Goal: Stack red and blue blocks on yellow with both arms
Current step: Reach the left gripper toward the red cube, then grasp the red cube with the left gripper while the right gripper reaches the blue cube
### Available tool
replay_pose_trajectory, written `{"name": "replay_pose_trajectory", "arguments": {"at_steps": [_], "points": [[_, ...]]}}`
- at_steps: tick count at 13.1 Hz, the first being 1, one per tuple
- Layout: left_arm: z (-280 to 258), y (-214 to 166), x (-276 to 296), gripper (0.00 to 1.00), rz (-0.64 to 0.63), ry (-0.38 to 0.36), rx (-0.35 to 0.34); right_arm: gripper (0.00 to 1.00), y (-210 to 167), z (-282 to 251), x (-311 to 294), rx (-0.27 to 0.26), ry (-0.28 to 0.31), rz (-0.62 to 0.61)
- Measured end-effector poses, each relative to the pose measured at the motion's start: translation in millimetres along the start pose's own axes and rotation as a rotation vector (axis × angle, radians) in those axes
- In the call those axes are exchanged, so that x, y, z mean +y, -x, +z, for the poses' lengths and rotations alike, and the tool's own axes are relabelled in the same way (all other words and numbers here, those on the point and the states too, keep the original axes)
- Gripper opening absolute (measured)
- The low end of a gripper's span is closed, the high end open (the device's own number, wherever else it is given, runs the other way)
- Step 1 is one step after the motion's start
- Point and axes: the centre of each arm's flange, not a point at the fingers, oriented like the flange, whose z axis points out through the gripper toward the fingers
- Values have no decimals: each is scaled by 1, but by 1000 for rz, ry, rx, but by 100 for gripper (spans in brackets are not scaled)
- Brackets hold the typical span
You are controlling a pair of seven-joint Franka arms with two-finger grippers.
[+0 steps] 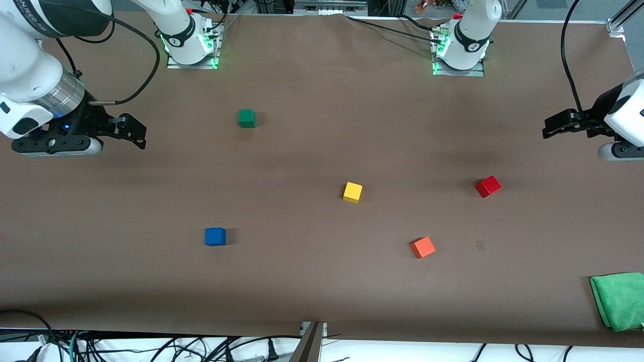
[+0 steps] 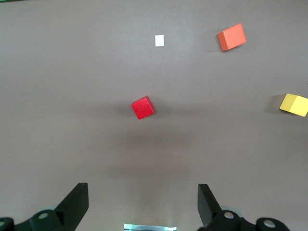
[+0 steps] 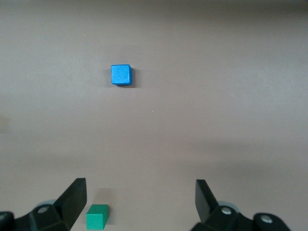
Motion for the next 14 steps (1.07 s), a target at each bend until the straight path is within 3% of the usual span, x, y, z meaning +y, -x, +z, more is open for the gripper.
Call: {"name": "replay_pose_trajectory", "arguments": {"at_steps": [7, 14], "points": [[13, -10, -2, 100, -44, 2, -14, 100, -2, 3, 2, -1, 1, 4], [150, -83, -16, 100, -201, 18, -71, 100, -5, 4, 4, 6, 4, 7]]}}
